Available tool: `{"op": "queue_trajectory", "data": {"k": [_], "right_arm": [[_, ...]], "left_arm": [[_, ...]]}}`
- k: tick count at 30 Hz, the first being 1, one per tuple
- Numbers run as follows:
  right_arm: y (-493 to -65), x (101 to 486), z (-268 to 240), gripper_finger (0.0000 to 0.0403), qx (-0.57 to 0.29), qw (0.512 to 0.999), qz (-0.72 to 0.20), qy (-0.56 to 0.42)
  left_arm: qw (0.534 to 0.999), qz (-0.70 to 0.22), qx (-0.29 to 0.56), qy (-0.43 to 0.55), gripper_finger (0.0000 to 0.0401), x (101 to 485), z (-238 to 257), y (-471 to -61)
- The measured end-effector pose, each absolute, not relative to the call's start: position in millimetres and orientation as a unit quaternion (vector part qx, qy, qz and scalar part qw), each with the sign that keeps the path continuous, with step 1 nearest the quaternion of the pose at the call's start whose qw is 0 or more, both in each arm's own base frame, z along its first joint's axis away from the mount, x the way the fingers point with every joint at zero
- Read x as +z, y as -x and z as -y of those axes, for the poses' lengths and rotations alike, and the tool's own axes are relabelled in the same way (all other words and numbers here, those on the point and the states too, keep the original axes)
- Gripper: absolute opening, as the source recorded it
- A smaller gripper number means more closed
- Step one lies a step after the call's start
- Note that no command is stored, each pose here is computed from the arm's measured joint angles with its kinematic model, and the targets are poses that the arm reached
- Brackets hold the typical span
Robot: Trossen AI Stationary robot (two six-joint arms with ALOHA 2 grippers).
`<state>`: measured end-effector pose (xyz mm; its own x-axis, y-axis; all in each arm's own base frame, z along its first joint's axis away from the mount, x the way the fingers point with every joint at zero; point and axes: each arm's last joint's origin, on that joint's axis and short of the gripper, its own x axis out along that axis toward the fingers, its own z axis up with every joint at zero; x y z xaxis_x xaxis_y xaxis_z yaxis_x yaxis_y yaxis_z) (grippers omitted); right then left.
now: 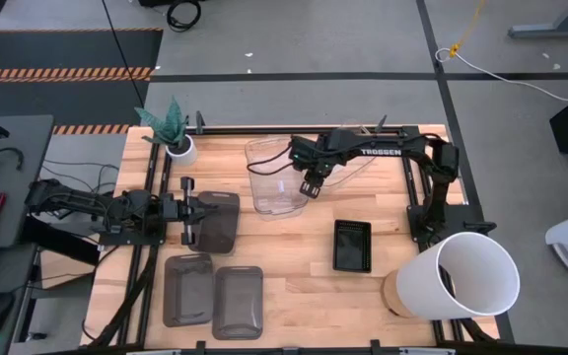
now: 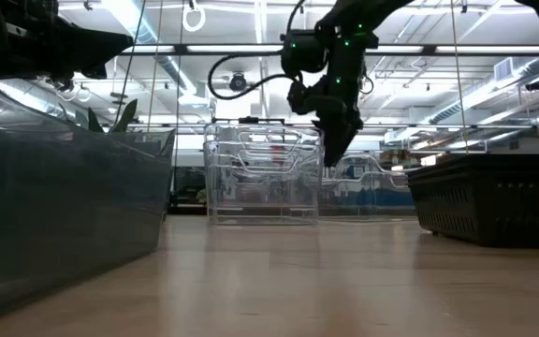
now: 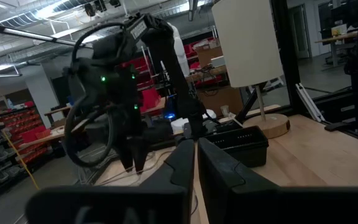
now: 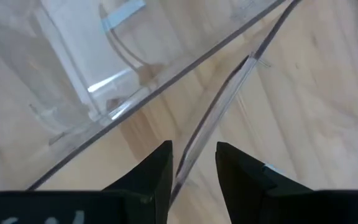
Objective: Stack baskets by color
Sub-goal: Stack the right transparent bin on the left transparent bins
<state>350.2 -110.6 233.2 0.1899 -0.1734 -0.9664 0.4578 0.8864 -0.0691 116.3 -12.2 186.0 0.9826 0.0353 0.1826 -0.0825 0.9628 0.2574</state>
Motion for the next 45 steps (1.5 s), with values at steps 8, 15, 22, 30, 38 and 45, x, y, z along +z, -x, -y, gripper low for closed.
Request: {"op": "queue_trajectory", "data": {"k": [8,15,22,30,38,45], "right_arm": [[-344.2,217.2,110.8,0.0127,-0.207,0.751,-0.616,-0.120],[-337.6,205.6,108.7,0.0092,-0.207,0.735,-0.634,-0.123],[-333.3,205.1,106.1,0.0012,-0.222,0.717,-0.646,-0.140],[-319.7,215.0,88.2,0.0007,-0.241,0.678,-0.686,-0.107],[-306.1,256.5,62.5,0.0007,-0.283,0.720,-0.630,-0.062],[-298.5,290.2,37.6,0.0007,-0.315,0.779,-0.543,-0.014]], "left_arm": [[0.987,0.089,0.030,-0.133,0.0036,186.0,12.2,-116.3],[0.987,0.088,0.030,-0.133,0.0028,186.0,12.1,-116.3],[0.987,0.088,0.030,-0.133,0.0035,186.0,12.1,-116.3],[0.987,0.089,0.030,-0.133,0.0028,186.1,12.1,-116.3],[0.987,0.089,0.030,-0.133,0.0030,186.1,12.2,-116.3],[0.987,0.089,0.030,-0.133,0.0032,186.1,12.2,-116.3]]}}
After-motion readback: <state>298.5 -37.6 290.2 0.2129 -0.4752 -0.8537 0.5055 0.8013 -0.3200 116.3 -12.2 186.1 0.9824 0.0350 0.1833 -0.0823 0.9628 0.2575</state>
